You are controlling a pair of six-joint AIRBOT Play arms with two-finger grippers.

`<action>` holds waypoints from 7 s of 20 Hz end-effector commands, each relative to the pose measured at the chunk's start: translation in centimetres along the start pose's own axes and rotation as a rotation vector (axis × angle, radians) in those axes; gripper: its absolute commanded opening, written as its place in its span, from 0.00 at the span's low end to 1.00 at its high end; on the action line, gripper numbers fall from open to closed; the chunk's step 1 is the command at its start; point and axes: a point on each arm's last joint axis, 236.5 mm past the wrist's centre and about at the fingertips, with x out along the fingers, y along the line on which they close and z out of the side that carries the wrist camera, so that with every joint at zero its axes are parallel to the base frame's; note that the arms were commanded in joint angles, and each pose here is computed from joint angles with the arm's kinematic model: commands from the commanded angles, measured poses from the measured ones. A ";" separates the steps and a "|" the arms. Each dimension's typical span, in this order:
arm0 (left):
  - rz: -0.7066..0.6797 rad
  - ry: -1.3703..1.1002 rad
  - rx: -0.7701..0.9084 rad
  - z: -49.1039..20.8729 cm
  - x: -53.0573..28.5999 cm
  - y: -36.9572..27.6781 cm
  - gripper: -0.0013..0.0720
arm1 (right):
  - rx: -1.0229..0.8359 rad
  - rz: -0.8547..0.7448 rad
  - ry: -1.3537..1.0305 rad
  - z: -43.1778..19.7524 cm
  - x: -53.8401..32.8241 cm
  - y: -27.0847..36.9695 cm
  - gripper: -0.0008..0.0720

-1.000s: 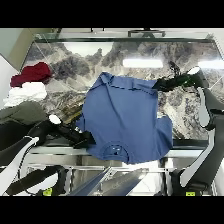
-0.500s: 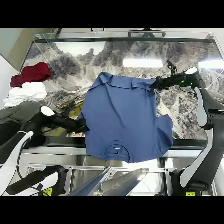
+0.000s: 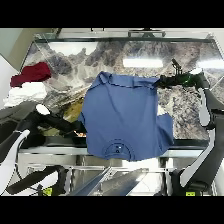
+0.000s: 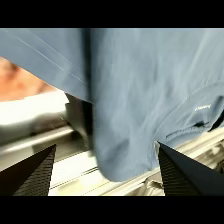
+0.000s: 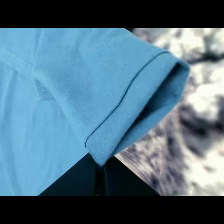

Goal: Fold the shirts.

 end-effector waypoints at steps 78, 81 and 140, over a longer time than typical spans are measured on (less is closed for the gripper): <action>-0.082 0.166 0.257 9.7 -1.0 -5.5 0.02 | -0.212 -0.572 0.142 -16.5 -11.3 1.4 0.03; -0.102 0.159 0.210 9.9 -2.5 -4.1 0.02 | 0.110 -0.606 0.024 -16.9 -16.5 -3.5 0.03; -0.142 0.098 -0.159 -2.3 3.1 0.7 0.96 | 0.233 -0.399 0.105 -20.4 -16.8 -8.4 0.92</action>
